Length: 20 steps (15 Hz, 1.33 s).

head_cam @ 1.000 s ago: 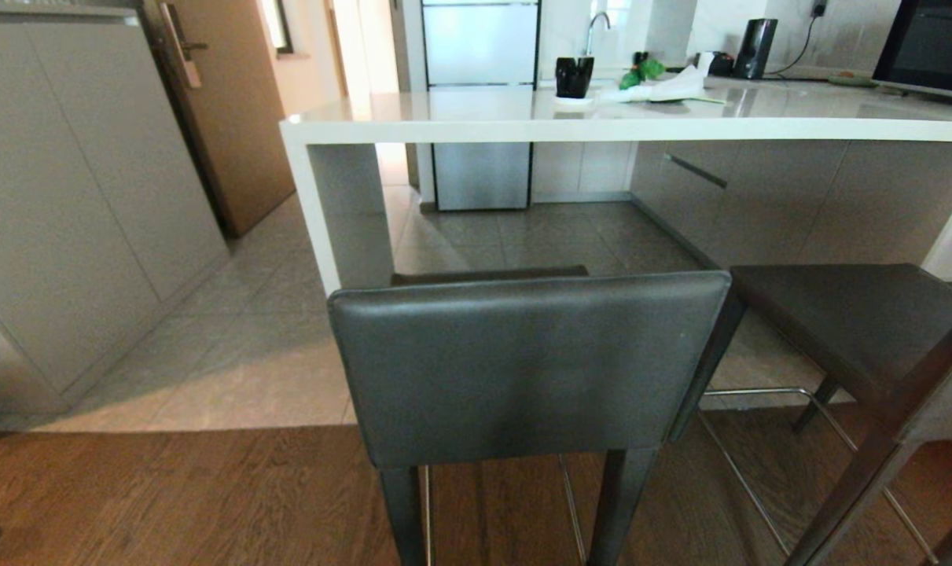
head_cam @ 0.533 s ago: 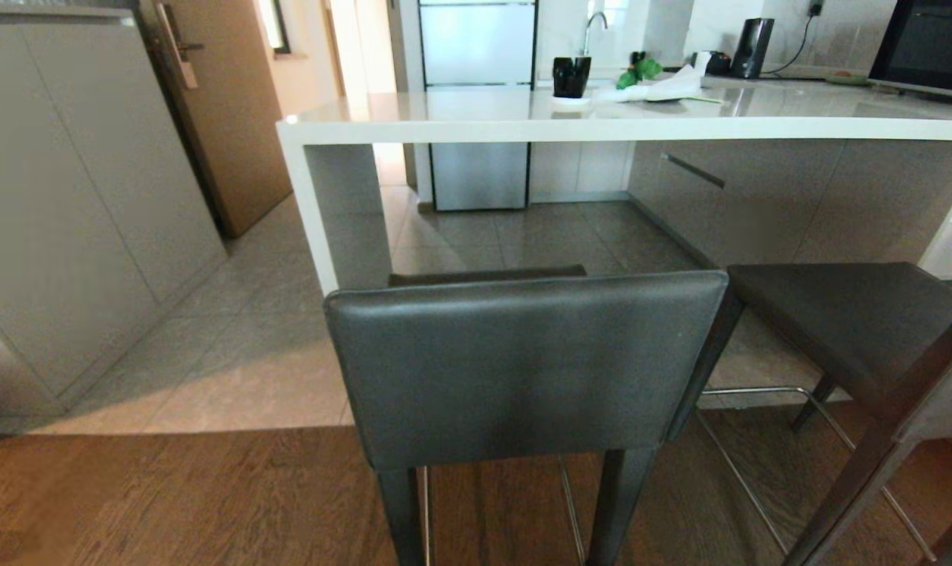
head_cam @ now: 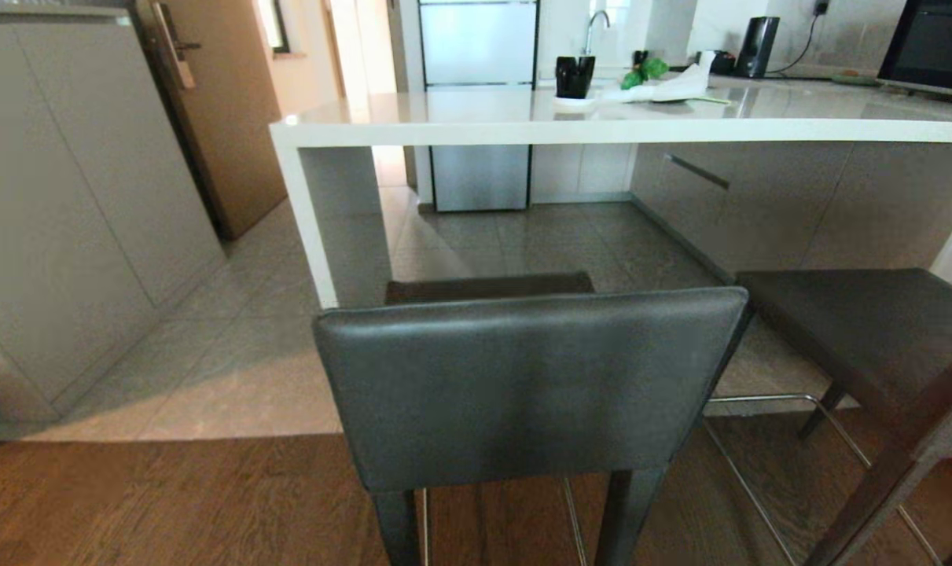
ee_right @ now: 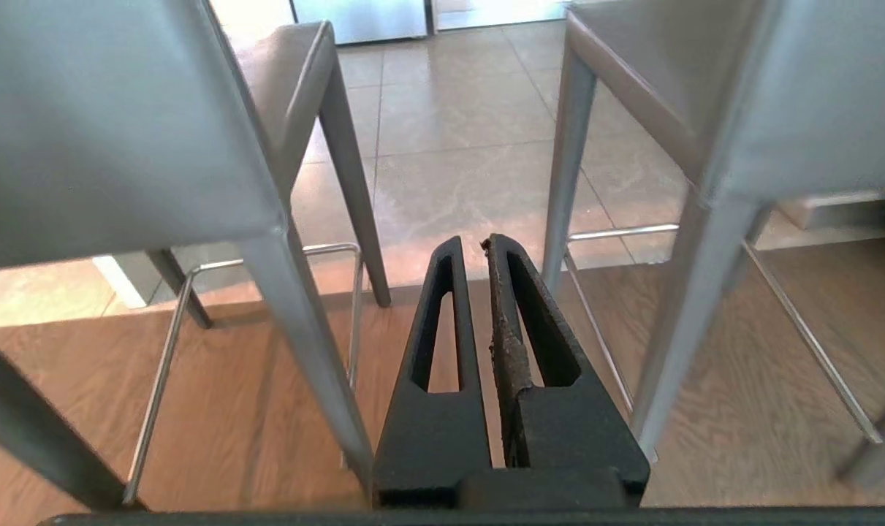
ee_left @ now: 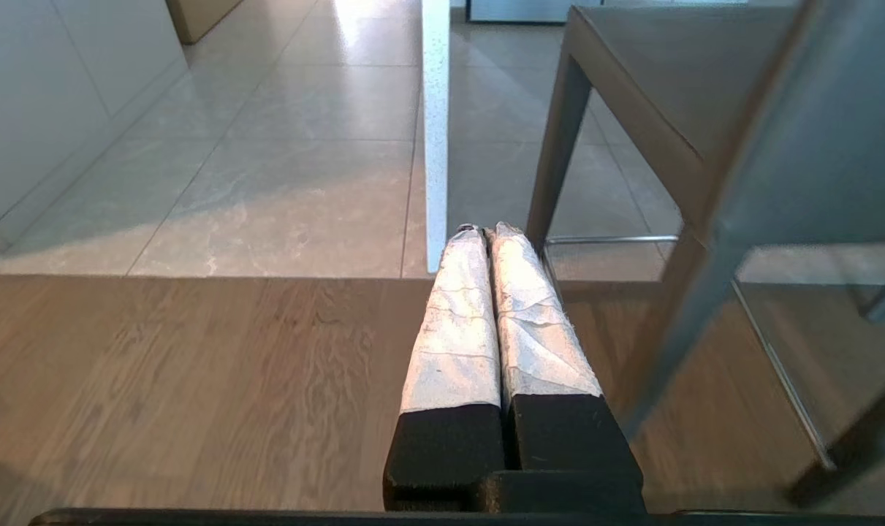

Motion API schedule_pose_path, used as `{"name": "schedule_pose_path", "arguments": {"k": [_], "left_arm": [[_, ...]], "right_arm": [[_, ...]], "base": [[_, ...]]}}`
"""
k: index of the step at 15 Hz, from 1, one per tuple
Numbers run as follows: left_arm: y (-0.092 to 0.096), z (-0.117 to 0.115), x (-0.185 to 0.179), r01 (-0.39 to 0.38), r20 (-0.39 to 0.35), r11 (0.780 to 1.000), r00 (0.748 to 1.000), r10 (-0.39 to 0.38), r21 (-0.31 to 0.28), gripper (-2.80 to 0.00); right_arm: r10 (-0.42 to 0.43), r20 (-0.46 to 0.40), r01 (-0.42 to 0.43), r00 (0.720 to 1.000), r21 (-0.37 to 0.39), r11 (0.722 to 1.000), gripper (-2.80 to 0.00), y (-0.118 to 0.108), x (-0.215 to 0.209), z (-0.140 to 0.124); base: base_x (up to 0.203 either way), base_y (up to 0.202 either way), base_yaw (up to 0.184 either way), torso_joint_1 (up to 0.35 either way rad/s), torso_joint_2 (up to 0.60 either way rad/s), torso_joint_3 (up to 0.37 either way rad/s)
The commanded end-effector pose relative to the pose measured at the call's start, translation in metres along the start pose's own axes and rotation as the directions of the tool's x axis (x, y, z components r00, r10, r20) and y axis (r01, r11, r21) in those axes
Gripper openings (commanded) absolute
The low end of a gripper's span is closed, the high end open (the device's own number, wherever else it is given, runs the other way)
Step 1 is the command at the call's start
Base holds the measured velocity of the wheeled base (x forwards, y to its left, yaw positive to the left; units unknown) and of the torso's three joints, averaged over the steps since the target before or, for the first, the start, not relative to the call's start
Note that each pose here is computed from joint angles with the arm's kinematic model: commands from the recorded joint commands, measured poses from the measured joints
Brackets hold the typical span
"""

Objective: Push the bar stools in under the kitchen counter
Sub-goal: Push the gray chair back under the dining table

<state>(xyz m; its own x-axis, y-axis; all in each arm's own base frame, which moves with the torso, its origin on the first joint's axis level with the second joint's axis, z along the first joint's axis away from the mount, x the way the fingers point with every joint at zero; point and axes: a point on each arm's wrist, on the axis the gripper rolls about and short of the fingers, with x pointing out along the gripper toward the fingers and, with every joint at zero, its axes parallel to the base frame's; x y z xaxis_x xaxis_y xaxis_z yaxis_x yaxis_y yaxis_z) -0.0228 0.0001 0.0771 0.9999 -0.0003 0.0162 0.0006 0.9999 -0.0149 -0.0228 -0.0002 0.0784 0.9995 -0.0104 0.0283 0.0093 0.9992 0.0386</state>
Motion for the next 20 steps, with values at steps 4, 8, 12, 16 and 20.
{"name": "schedule_pose_path", "arguments": {"k": [4, 8, 12, 16, 20], "left_arm": [[0.0000, -0.0004, 0.0001, 0.000, -0.002, 1.000, 1.000, 0.000, 0.000, -2.80], [0.0000, -0.0004, 0.0001, 0.000, -0.001, 1.000, 1.000, 0.000, 0.000, -2.80], [0.0000, -0.0004, 0.0001, 0.000, -0.001, 1.000, 1.000, 0.000, 0.000, -2.80], [0.0000, -0.0003, 0.0001, 0.000, -0.001, 1.000, 1.000, 0.000, 0.000, -2.80], [0.0000, -0.0004, 0.0001, -0.002, -0.001, 1.000, 1.000, 0.002, -0.003, -2.80]], "right_arm": [[0.000, -0.001, 0.000, 1.000, 0.000, 1.000, -2.80, 0.0000, 0.0001, 0.0001], [0.000, 0.001, 0.000, 1.000, -0.001, 1.000, -2.80, 0.0000, 0.0000, 0.0001], [0.001, 0.001, -0.001, 1.000, -0.005, 1.000, -2.80, 0.0000, 0.0000, 0.0001], [0.001, 0.001, -0.001, 1.000, -0.001, 1.000, -2.80, 0.0000, 0.0000, 0.0001], [0.000, 0.001, 0.000, 1.000, 0.000, 1.000, -2.80, 0.0000, 0.0000, 0.0001]], "base": [[0.035, 0.000, 0.000, 0.003, 0.00, 0.001], [0.000, 0.000, 0.000, 0.000, 0.00, 0.000], [0.000, 0.000, 0.000, 0.000, 0.00, 0.000], [0.000, 0.000, 0.000, 0.000, 0.00, 0.000], [0.000, 0.000, 0.000, 0.000, 0.00, 0.000]]}}
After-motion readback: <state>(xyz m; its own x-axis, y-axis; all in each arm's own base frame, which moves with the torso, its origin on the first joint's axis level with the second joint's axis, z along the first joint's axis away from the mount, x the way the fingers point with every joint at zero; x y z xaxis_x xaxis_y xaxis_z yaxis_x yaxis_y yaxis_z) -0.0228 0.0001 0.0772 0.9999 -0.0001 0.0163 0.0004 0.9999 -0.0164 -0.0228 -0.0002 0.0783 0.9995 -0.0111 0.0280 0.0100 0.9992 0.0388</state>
